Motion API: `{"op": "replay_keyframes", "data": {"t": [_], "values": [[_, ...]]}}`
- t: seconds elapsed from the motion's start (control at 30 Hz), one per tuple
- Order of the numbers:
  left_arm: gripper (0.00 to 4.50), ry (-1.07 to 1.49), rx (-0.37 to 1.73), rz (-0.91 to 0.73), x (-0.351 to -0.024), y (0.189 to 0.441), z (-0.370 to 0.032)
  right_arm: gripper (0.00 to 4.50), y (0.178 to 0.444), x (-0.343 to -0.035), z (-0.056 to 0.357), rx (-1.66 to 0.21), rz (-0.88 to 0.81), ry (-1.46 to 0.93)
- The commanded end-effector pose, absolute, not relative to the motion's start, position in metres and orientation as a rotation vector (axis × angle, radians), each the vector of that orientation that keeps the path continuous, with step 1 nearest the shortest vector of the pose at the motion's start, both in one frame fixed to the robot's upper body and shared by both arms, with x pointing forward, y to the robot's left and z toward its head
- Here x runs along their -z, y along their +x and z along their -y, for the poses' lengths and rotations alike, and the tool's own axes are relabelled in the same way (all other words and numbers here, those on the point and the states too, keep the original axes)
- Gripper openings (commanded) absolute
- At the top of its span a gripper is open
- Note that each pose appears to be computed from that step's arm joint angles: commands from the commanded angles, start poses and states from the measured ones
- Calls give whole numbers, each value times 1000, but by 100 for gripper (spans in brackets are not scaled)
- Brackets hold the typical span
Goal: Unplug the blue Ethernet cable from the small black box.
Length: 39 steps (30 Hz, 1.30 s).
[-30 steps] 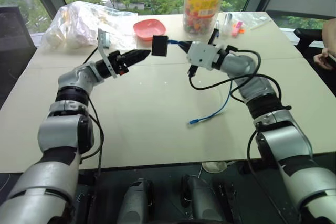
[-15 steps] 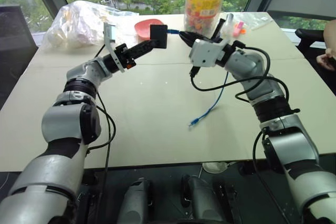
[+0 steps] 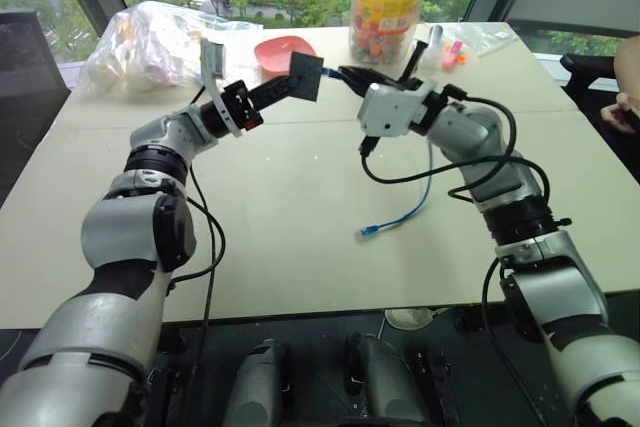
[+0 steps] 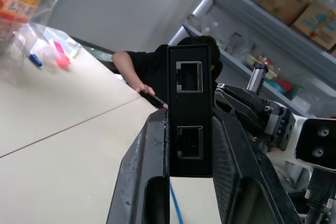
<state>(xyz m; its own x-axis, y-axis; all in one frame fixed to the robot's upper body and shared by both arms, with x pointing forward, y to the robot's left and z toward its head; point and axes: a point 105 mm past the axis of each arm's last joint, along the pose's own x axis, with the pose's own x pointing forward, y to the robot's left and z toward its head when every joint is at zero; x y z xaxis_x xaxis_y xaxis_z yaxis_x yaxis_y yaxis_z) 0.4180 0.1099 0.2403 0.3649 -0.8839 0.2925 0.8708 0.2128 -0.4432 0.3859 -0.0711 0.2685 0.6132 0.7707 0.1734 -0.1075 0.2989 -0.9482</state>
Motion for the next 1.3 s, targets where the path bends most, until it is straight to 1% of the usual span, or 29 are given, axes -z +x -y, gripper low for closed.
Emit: {"op": "replay_keyframes", "data": {"t": [0.03, 0.1, 0.17, 0.2, 0.23, 0.27, 0.3, 0.33, 0.37, 0.47, 0.5, 0.57, 0.7, 0.8, 1.03, 1.23, 1.3], "values": [[46, -577, 1218, 33, -259, 420, -111, 85, 379, -275, 77, -666, 701, -1104], [46, -583, 1214, 35, -258, 420, -112, 192, 379, -268, 83, -672, 660, -1116], [46, -607, 1214, 39, -256, 419, -115, 282, 379, -262, 99, -625, 575, -924], [46, -623, 1211, 44, -256, 419, -116, 331, 378, -260, 105, -614, 530, -746], [46, -633, 1210, 47, -255, 419, -117, 331, 375, -258, 107, -615, 498, -626], [46, -650, 1212, 56, -256, 418, -118, 331, 373, -261, 110, -604, 461, -374], [46, -685, 1226, 73, -258, 417, -119, 331, 371, -263, 111, -606, 412, -20], [46, -709, 1237, 85, -260, 416, -120, 331, 368, -261, 109, -629, 362, 205], [46, -744, 1259, 99, -262, 413, -121, 331, 360, -260, 100, -690, 323, 387], [46, -829, 1316, 129, -267, 407, -120, 331, 348, -264, 86, -766, 273, 732], [46, -846, 1335, 138, -268, 405, -120, 331, 348, -266, 84, -763, 266, 806], [46, -878, 1368, 148, -270, 401, -118, 331, 346, -267, 78, -765, 246, 855], [46, -923, 1432, 137, -271, 393, -111, 331, 341, -266, 63, -801, 227, 845], [46, -938, 1467, 105, -265, 386, -103, 331, 342, -267, 57, -812, 226, 851], [46, -945, 1469, 71, -257, 380, -98, 331, 345, -271, 46, -846, 235, 797], [46, -936, 1462, 59, -255, 380, -98, 331, 349, -270, 49, -832, 236, 783], [46, -931, 1465, 55, -254, 379, -97, 277, 350, -270, 49, -830, 238, 784]]}}
